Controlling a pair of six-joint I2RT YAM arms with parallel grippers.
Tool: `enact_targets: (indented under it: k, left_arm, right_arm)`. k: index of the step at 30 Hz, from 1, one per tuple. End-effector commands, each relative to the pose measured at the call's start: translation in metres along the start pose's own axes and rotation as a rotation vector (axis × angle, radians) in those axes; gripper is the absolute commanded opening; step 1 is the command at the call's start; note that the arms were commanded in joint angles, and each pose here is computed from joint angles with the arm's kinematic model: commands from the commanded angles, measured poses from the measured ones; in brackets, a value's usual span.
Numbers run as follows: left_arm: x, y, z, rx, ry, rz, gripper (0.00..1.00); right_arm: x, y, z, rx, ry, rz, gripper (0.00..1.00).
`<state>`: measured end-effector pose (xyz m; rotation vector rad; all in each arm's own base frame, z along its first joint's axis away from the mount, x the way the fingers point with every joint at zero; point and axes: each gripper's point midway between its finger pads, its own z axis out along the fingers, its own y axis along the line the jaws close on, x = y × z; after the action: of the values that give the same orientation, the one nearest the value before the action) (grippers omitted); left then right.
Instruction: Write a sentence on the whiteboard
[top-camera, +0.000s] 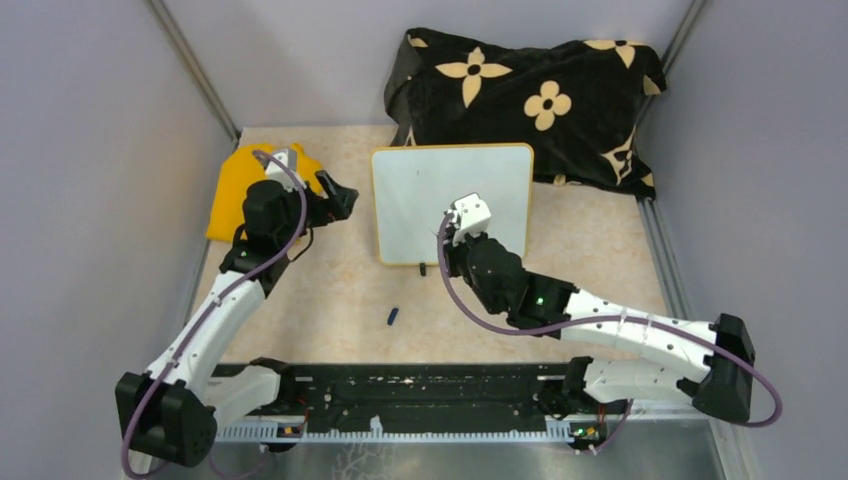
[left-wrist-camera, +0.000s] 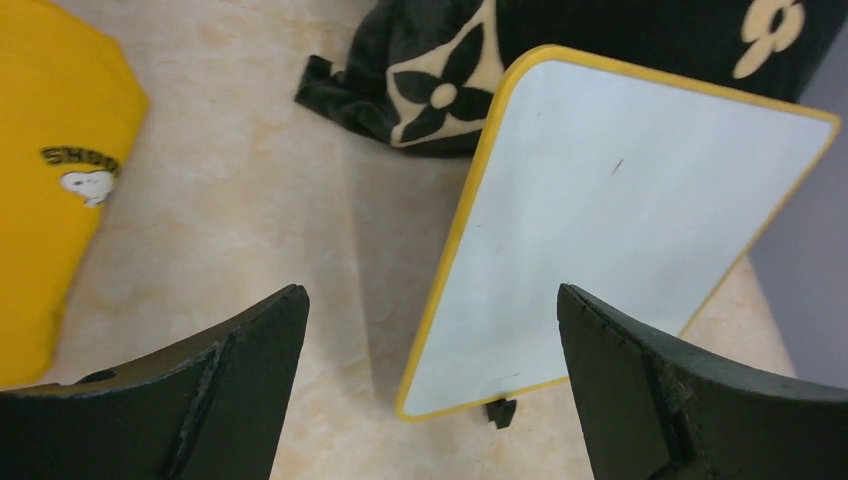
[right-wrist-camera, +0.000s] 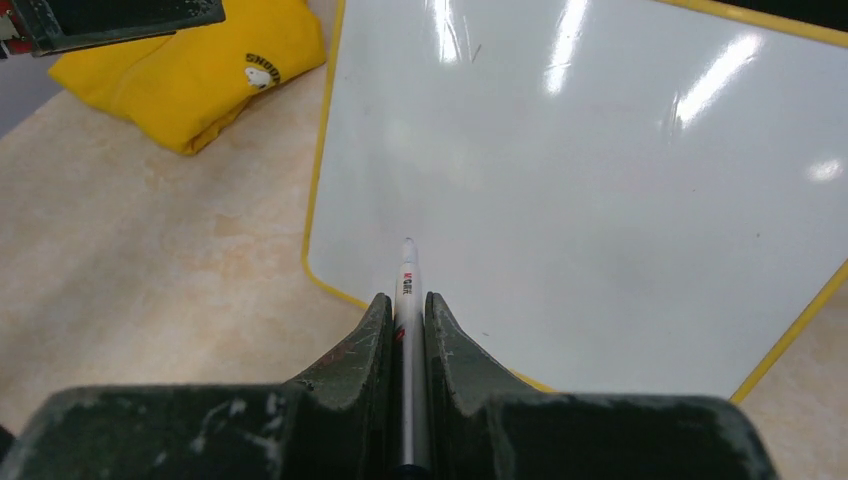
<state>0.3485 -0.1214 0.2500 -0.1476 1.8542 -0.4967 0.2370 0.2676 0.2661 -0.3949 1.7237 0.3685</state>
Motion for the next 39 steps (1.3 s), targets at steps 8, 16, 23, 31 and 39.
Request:
enact_targets:
  k: [8,16,23,31,39]
  left_arm:
    - [-0.002,-0.056,0.013,0.569,0.018,-0.155,0.99]
    - [0.029,-0.051,0.037,0.621,0.120,-0.153,0.99]
    - [0.043,-0.040,0.044,0.697,0.139,-0.132,0.99]
    - [0.055,-0.016,0.046,0.780,0.145,-0.195,0.92]
    - [0.084,-0.008,0.048,0.821,0.182,-0.213,0.83]
  right_arm:
    - [-0.065,0.009,0.014,0.037,-0.221,0.051,0.00]
    - [-0.066,0.015,0.015,0.006,-0.227,0.055,0.00]
    - [-0.064,0.023,0.013,-0.050,-0.249,0.064,0.00]
    - [-0.057,0.027,0.014,-0.077,-0.270,0.063,0.00]
    - [-0.062,0.027,0.021,-0.057,-0.285,0.110,0.00]
